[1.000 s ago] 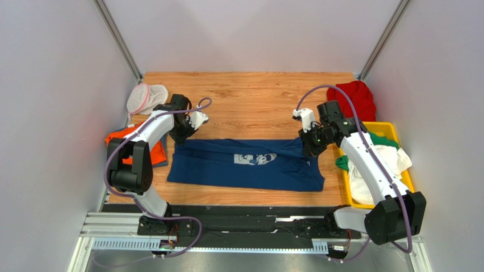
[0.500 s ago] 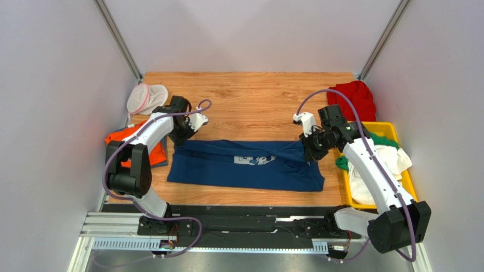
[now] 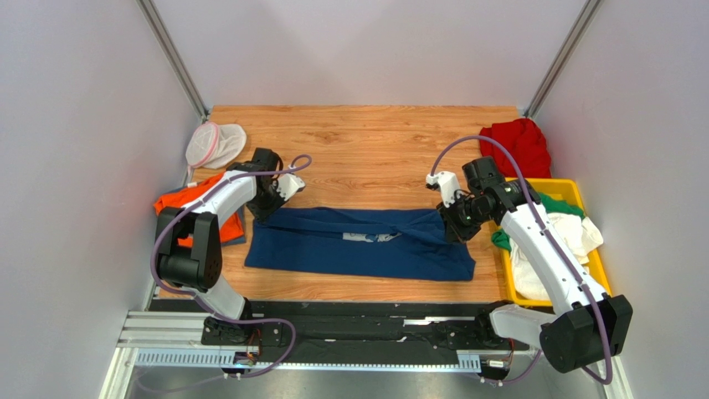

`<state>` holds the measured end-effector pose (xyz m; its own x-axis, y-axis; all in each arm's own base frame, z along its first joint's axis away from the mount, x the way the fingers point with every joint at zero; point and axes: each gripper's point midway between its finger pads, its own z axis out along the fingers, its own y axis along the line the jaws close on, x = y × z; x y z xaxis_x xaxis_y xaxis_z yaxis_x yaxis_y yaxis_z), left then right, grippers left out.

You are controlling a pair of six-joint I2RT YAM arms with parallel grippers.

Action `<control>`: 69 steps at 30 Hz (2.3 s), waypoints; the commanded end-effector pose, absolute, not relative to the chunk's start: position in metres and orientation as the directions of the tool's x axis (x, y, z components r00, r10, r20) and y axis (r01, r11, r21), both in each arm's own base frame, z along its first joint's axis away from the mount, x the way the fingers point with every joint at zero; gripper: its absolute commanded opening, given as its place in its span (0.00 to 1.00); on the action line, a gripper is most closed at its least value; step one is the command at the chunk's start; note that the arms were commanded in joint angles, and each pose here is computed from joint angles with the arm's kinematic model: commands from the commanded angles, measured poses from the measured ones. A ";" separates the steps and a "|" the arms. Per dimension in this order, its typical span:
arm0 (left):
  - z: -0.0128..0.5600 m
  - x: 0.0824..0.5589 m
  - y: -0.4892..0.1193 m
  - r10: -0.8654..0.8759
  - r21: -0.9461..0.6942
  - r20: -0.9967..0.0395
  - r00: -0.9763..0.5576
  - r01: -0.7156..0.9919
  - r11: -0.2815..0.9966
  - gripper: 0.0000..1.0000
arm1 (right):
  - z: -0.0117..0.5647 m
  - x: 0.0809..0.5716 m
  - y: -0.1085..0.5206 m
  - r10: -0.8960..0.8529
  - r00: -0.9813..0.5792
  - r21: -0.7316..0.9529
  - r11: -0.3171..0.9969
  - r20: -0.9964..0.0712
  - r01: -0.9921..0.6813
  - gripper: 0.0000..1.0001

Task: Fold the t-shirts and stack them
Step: Fold the tshirt

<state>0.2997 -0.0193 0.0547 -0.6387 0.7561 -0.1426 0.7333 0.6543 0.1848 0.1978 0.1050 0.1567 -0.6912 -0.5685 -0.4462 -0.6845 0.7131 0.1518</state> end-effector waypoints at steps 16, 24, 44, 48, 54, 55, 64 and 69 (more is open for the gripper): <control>0.079 0.290 -0.026 0.719 0.156 -0.089 -0.689 0.704 0.693 0.38 | 0.133 0.171 0.092 -0.695 -0.666 0.184 0.642 -0.270 -0.744 0.00; 0.082 0.258 -0.025 0.715 0.127 -0.031 -0.699 0.706 0.696 0.38 | 0.121 0.159 0.086 -0.722 -0.663 0.206 0.630 -0.198 -0.749 0.00; 0.089 0.244 -0.025 0.716 0.143 -0.032 -0.697 0.706 0.694 0.38 | 0.113 0.181 0.089 -0.731 -0.655 0.154 0.637 -0.190 -0.755 0.56; 0.083 0.251 -0.023 0.717 0.157 -0.020 -0.697 0.706 0.691 0.38 | 0.110 0.222 0.099 -0.745 -0.625 0.097 0.622 -0.234 -0.777 0.56; 0.070 0.245 -0.009 0.734 0.212 0.018 -0.679 0.720 0.661 0.43 | 0.084 0.263 0.113 -0.752 -0.615 0.097 0.612 -0.236 -0.785 0.55; 0.069 0.244 -0.005 0.736 0.227 0.031 -0.676 0.722 0.653 0.44 | 0.082 0.270 0.115 -0.757 -0.605 0.085 0.605 -0.246 -0.791 0.55; 0.063 0.239 0.004 0.734 0.252 0.074 -0.675 0.725 0.641 0.43 | 0.058 0.284 0.120 -0.769 -0.601 0.100 0.595 -0.215 -0.797 0.53; 0.061 0.239 0.003 0.730 0.247 0.076 -0.679 0.723 0.646 0.43 | 0.053 0.284 0.125 -0.765 -0.606 0.128 0.593 -0.219 -0.795 0.49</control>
